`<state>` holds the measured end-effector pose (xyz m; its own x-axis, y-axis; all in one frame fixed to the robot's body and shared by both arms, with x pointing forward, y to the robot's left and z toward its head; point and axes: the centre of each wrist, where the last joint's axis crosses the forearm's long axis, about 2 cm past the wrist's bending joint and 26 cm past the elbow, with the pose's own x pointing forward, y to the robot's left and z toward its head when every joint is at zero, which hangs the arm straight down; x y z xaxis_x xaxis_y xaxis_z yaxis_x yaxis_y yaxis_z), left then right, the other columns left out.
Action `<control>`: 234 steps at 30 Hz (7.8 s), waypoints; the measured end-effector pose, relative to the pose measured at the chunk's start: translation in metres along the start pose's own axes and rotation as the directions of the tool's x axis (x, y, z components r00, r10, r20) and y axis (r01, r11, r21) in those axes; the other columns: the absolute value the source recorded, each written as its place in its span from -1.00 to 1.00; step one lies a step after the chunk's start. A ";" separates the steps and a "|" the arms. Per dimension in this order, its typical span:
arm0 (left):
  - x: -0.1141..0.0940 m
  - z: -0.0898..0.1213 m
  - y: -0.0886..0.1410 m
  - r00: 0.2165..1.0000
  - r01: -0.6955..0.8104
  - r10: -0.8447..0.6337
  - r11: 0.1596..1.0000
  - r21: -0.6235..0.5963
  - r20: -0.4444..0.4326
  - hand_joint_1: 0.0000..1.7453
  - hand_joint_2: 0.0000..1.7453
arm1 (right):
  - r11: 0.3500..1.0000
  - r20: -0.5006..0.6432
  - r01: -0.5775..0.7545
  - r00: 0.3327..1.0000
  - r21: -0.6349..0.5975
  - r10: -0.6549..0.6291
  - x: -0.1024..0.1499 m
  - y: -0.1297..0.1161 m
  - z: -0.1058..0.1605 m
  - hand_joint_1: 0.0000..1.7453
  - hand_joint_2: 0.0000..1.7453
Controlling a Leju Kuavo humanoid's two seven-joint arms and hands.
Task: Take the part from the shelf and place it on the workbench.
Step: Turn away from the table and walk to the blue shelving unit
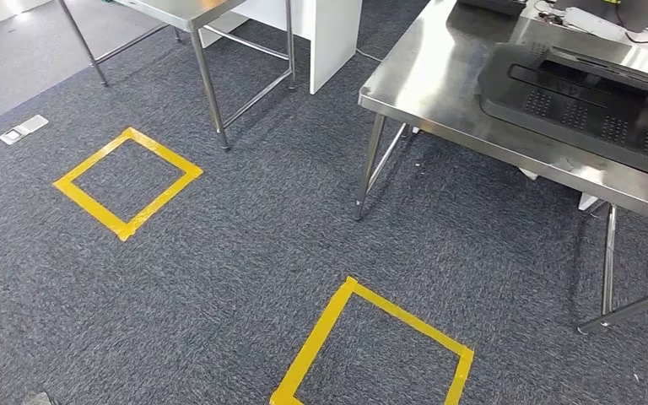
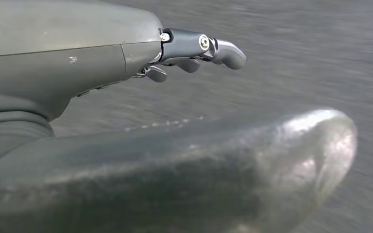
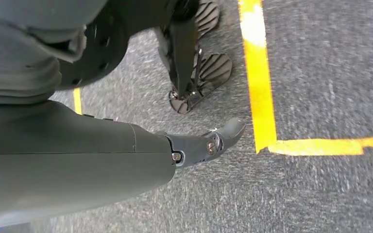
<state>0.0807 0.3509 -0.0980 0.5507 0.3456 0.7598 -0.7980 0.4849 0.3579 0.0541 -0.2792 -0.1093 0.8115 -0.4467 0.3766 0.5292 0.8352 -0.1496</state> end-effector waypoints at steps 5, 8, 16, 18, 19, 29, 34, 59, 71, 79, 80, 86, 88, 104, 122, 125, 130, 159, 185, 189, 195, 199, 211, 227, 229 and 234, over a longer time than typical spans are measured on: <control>-0.023 0.023 -0.002 0.968 0.132 -0.132 0.991 -0.016 -0.212 -1.00 -1.00 | 1.000 -0.018 -0.014 1.000 -0.006 0.014 0.000 0.000 0.000 -1.00 -1.00; -0.031 0.035 -0.007 0.945 0.188 -0.193 0.981 -0.047 -0.265 -1.00 -1.00 | 1.000 -0.019 -0.029 0.999 -0.002 0.029 0.002 0.001 0.000 -1.00 -1.00; -0.040 0.050 -0.013 0.901 0.264 -0.290 0.957 -0.123 -0.321 -1.00 -1.00 | 0.989 -0.027 -0.151 0.988 0.003 0.151 -0.003 0.000 0.001 -1.00 -1.00; -0.043 0.054 -0.014 0.893 0.286 -0.319 0.947 -0.147 -0.317 -1.00 -1.00 | 0.983 -0.023 -0.181 0.983 0.012 0.181 -0.002 0.000 0.001 -1.00 -1.00; -0.044 0.055 -0.015 0.891 0.293 -0.329 0.943 -0.157 -0.312 -1.00 -1.00 | 0.982 -0.019 -0.191 0.981 0.018 0.191 -0.002 0.001 0.001 -1.00 -1.00; -0.045 0.062 -0.021 0.894 0.303 -0.353 0.930 -0.209 -0.277 -1.00 -1.00 | 0.967 0.018 -0.248 0.969 0.048 0.248 0.002 0.004 0.000 -1.00 -1.00; -0.046 0.064 -0.021 0.888 0.306 -0.361 0.927 -0.218 -0.285 -1.00 -1.00 | 0.966 0.017 -0.254 0.967 0.044 0.253 0.002 0.001 0.000 -1.00 -1.00; -0.049 0.071 -0.024 0.897 0.281 -0.340 0.932 -0.229 -0.282 -1.00 -1.00 | 0.963 0.044 -0.265 0.964 0.048 0.263 0.008 -0.001 -0.003 -1.00 -1.00; -0.051 0.072 -0.024 0.899 0.283 -0.338 0.934 -0.220 -0.277 -1.00 -1.00 | 0.963 0.048 -0.265 0.964 0.053 0.263 0.008 0.000 -0.002 -1.00 -1.00; -0.052 0.073 -0.024 0.903 0.225 -0.314 0.927 -0.300 -0.292 -1.00 -1.00 | 0.962 0.050 -0.268 0.963 0.048 0.266 0.006 -0.003 -0.002 -1.00 -1.00; -0.052 0.072 -0.024 0.903 0.221 -0.313 0.926 -0.306 -0.294 -1.00 -1.00 | 0.962 0.050 -0.268 0.963 0.049 0.265 0.006 -0.003 -0.002 -1.00 -1.00; -0.050 0.071 -0.026 0.905 0.210 -0.308 0.923 -0.322 -0.293 -1.00 -1.00 | 0.963 0.058 -0.266 0.963 0.051 0.263 0.009 -0.003 -0.003 -1.00 -1.00; -0.050 0.071 -0.025 0.905 0.213 -0.311 0.923 -0.321 -0.292 -1.00 -1.00 | 0.963 0.062 -0.264 0.963 0.053 0.261 0.010 -0.001 -0.003 -1.00 -1.00; -0.052 0.067 -0.019 0.900 0.235 -0.327 0.921 -0.311 -0.290 -1.00 -1.00 | 0.962 0.055 -0.266 0.963 0.058 0.263 0.007 -0.001 -0.002 -1.00 -1.00; -0.048 0.065 -0.022 0.900 0.232 -0.324 0.923 -0.308 -0.292 -1.00 -1.00 | 0.961 0.058 -0.268 0.963 0.066 0.264 0.007 -0.001 -0.002 -1.00 -1.00; -0.048 0.065 -0.022 0.900 0.231 -0.323 0.923 -0.308 -0.292 -1.00 -1.00 | 0.961 0.053 -0.269 0.963 0.066 0.265 0.005 -0.002 -0.002 -1.00 -1.00; -0.048 0.065 -0.022 0.900 0.231 -0.323 0.923 -0.308 -0.293 -1.00 -1.00 | 0.961 0.055 -0.268 0.963 0.065 0.265 0.006 -0.002 -0.002 -1.00 -1.00; -0.050 0.066 -0.022 0.912 0.161 -0.284 0.912 -0.378 -0.296 -1.00 -1.00 | 0.960 0.056 -0.273 0.961 0.066 0.270 0.005 -0.003 -0.002 -1.00 -1.00; -0.051 0.067 -0.023 0.909 0.152 -0.288 0.902 -0.405 -0.301 -1.00 -1.00 | 0.957 0.064 -0.281 0.959 0.065 0.277 0.007 -0.005 -0.003 -1.00 -1.00; -0.051 0.067 -0.023 0.909 0.152 -0.290 0.899 -0.412 -0.298 -1.00 -1.00 | 0.961 0.068 -0.270 0.962 0.064 0.265 0.006 -0.006 -0.003 -1.00 -1.00; -0.053 0.067 -0.021 0.910 0.150 -0.291 0.896 -0.418 -0.297 -1.00 -1.00 | 0.968 0.091 -0.242 0.968 0.066 0.236 0.011 -0.003 -0.004 -1.00 -1.00; -0.053 0.066 -0.019 0.912 0.146 -0.288 0.894 -0.423 -0.292 -1.00 -1.00 | 0.970 0.084 -0.234 0.970 0.062 0.229 0.008 -0.004 -0.003 -1.00 -1.00; -0.052 0.065 -0.019 0.916 0.148 -0.285 0.894 -0.423 -0.282 -1.00 -1.00 | 0.974 0.072 -0.219 0.974 0.058 0.215 0.004 -0.004 -0.002 -1.00 -1.00; -0.052 0.065 -0.020 0.916 0.149 -0.286 0.894 -0.423 -0.282 -1.00 -1.00 | 0.973 0.074 -0.224 0.973 0.059 0.219 0.004 -0.004 -0.002 -1.00 -1.00; -0.052 0.065 -0.019 0.916 0.150 -0.286 0.894 -0.422 -0.281 -1.00 -1.00 | 0.973 0.073 -0.224 0.973 0.059 0.220 0.004 -0.004 -0.002 -1.00 -1.00; -0.052 0.065 -0.019 0.914 0.153 -0.289 0.895 -0.419 -0.284 -1.00 -1.00 | 0.972 0.072 -0.227 0.972 0.059 0.223 0.004 -0.004 -0.002 -1.00 -1.00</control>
<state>0.0510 0.2717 -0.1091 0.8039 0.4038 0.4366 -0.5272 0.8237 0.2089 0.0554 -0.2848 -0.1094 0.8890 -0.2253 0.3987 0.3156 0.9323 -0.1769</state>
